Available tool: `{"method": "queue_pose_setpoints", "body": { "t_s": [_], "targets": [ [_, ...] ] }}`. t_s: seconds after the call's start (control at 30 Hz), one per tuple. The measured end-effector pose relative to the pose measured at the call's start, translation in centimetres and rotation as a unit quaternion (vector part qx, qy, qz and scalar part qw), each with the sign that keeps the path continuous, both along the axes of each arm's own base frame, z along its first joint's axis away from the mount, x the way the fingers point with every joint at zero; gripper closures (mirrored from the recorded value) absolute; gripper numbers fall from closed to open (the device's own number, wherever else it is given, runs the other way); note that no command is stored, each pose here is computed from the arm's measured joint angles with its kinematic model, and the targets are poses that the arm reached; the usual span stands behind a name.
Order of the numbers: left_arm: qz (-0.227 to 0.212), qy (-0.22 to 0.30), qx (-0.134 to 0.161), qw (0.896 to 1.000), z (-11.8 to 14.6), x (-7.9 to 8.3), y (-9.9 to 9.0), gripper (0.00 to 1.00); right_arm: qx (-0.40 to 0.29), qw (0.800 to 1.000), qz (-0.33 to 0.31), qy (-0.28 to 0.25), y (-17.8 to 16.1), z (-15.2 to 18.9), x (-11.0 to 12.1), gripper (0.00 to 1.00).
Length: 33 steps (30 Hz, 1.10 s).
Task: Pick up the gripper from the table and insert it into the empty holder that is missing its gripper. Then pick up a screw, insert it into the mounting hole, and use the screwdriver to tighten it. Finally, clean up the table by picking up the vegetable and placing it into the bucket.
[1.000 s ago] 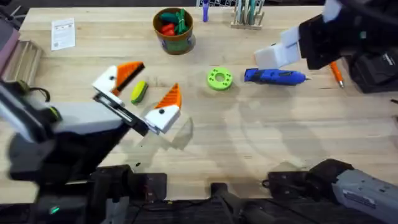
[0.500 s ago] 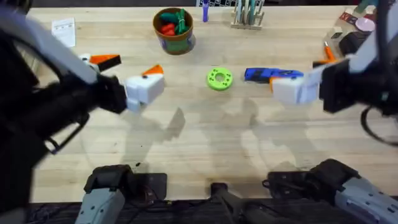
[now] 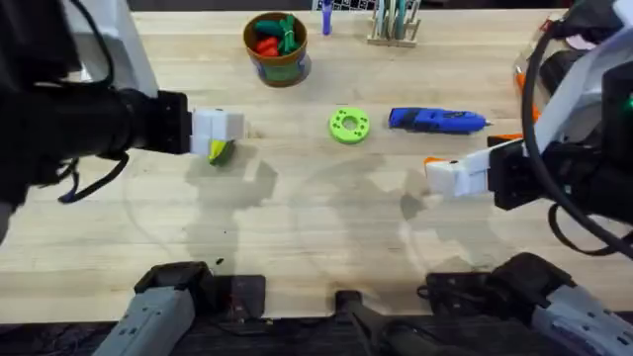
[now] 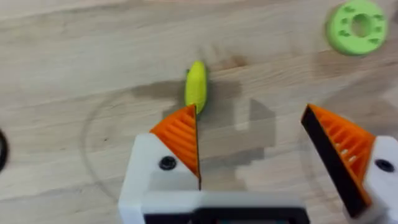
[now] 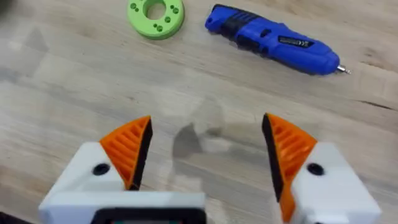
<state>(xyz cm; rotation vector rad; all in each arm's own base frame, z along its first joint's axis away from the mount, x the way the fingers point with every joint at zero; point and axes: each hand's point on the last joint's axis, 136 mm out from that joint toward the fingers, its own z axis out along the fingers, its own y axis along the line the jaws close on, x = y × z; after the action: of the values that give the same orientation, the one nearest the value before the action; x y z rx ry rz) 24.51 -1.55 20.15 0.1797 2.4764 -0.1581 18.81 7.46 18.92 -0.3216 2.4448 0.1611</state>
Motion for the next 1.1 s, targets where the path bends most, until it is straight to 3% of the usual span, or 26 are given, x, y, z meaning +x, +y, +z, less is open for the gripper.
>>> {"method": "queue_pose_setpoints", "body": {
  "t_s": [0.2,0.4,0.73,1.1],
  "targets": [
    [0.024,0.068,0.036,0.997,-3.3,1.4,1.7,0.015,0.0,1.0,0.0,0.0,0.0,0.0,0.0,0.01],
    [0.014,0.142,0.054,0.988,-6.2,3.2,2.3,0.015,0.0,1.0,0.0,0.0,0.0,0.0,0.0,0.01],
    [-0.005,0.255,0.077,0.964,-13.0,4.5,3.1,0.015,0.0,1.0,-0.001,-0.001,0.0,0.0,0.0,0.01],
    [-0.02,0.291,0.092,0.952,-16.1,4.8,3.3,0.016,0.0,1.0,-0.001,-0.002,0.0,0.1,0.1,0.009]
  ]
}}
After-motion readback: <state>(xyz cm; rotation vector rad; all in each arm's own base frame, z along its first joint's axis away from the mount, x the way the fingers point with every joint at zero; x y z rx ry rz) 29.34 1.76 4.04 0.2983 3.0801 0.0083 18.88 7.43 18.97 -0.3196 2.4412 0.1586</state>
